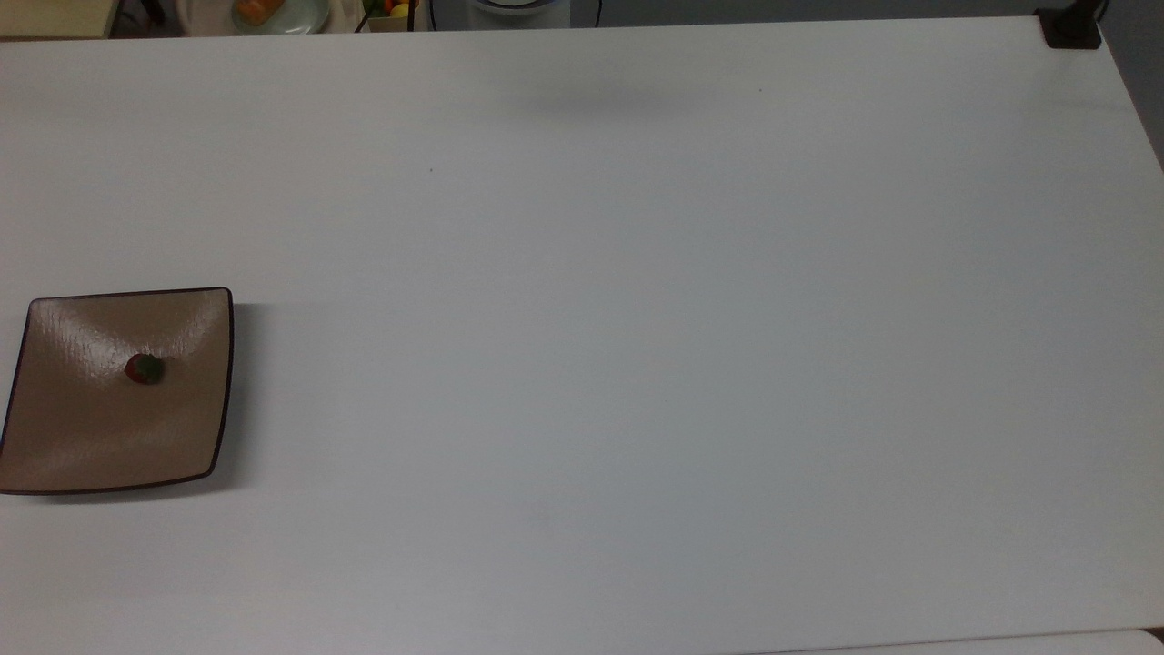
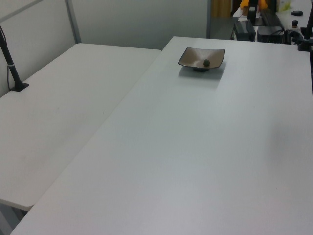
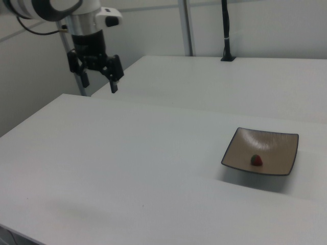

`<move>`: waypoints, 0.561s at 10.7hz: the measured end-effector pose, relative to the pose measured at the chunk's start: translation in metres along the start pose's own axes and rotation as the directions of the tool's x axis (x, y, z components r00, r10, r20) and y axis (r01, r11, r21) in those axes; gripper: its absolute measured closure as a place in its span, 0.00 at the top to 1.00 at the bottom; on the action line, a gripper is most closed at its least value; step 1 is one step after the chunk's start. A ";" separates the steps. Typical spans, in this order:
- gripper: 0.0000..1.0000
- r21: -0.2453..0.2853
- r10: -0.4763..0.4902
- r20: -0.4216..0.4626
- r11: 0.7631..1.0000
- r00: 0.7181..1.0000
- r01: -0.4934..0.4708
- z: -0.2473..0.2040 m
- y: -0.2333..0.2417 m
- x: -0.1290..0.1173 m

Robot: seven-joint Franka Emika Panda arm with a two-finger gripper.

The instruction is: Strawberries on a ceramic plate

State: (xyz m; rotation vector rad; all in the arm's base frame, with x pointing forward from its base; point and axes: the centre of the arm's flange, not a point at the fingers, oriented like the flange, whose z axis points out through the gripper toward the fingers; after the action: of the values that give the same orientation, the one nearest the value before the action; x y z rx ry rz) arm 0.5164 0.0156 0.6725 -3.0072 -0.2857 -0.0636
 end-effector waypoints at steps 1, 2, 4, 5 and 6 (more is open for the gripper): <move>1.00 -0.033 -0.012 0.014 0.999 1.000 0.013 0.008 -0.021 0.004; 1.00 -0.044 -0.025 0.005 0.999 1.000 0.025 0.014 -0.031 0.010; 1.00 -0.053 -0.037 -0.022 0.998 0.999 0.036 0.034 -0.033 0.030; 1.00 -0.058 -0.035 -0.031 0.998 0.999 0.033 0.044 -0.029 0.039; 1.00 -0.066 -0.032 -0.036 0.997 0.999 0.029 0.052 -0.024 0.046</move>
State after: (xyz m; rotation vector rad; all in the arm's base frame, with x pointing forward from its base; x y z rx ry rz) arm 0.5584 0.0538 0.6264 -3.0631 -0.3323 -0.1333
